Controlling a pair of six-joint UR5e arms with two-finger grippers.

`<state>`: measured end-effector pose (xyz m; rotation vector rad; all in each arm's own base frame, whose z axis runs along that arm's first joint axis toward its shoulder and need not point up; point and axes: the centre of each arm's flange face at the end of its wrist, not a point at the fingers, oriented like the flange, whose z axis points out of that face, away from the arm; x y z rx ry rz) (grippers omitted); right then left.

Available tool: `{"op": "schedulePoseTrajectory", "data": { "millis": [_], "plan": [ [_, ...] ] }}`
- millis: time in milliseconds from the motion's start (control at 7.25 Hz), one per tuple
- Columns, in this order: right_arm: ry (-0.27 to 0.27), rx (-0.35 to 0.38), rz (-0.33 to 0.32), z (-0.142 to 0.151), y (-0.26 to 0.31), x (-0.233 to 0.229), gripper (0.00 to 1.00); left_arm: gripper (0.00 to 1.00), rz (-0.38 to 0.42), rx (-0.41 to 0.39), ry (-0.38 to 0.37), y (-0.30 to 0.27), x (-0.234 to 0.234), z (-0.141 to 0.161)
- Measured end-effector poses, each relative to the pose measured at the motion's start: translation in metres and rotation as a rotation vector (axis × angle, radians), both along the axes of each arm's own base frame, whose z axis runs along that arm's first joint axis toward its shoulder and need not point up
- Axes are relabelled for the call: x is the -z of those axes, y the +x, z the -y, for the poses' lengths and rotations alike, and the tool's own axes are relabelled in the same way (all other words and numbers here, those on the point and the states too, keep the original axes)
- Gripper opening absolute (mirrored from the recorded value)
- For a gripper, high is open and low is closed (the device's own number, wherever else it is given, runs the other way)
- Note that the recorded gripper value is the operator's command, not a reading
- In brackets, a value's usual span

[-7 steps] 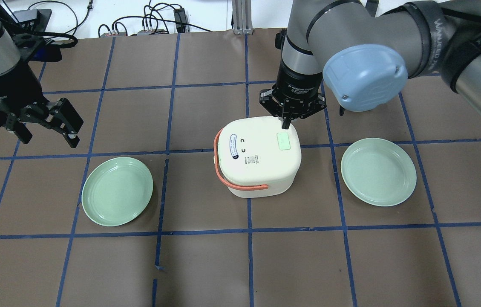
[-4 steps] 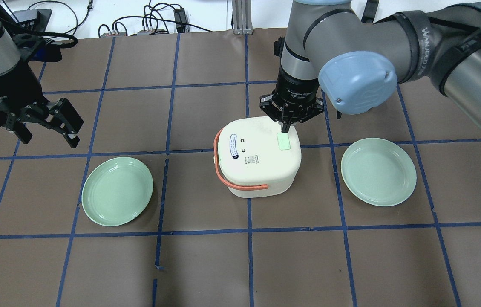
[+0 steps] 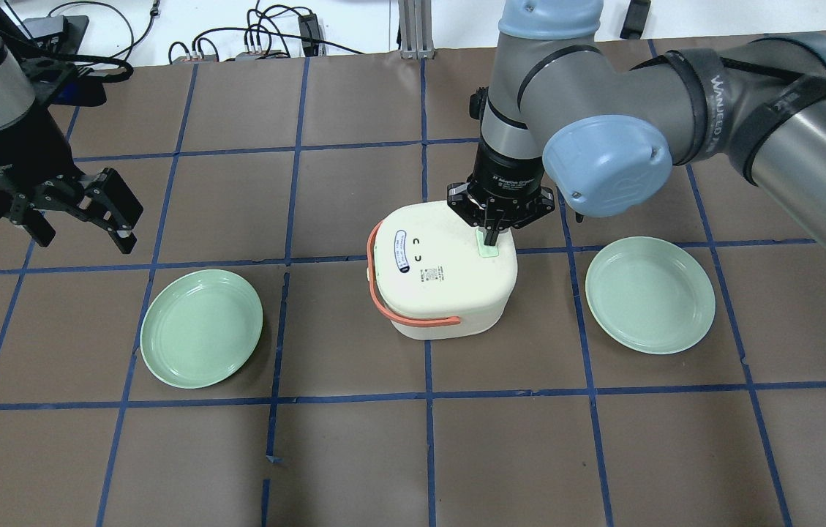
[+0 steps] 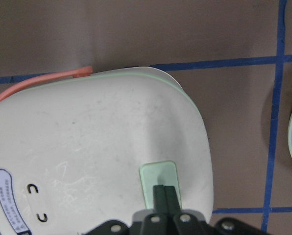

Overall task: Press rice cooker button
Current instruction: 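Press down on the green button with the closed right gripper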

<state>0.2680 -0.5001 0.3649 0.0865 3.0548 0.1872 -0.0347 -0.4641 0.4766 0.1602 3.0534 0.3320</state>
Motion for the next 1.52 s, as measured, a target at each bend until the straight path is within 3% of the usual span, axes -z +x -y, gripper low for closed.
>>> {"op": "schedulePoseTrajectory", "data": {
  "millis": [1517],
  "plan": [
    [0.01,0.0,-0.004,0.0013,0.0012,0.0071,0.08,1.0,0.0,0.0,0.001,0.0001,0.0003,0.0002]
  ]
}}
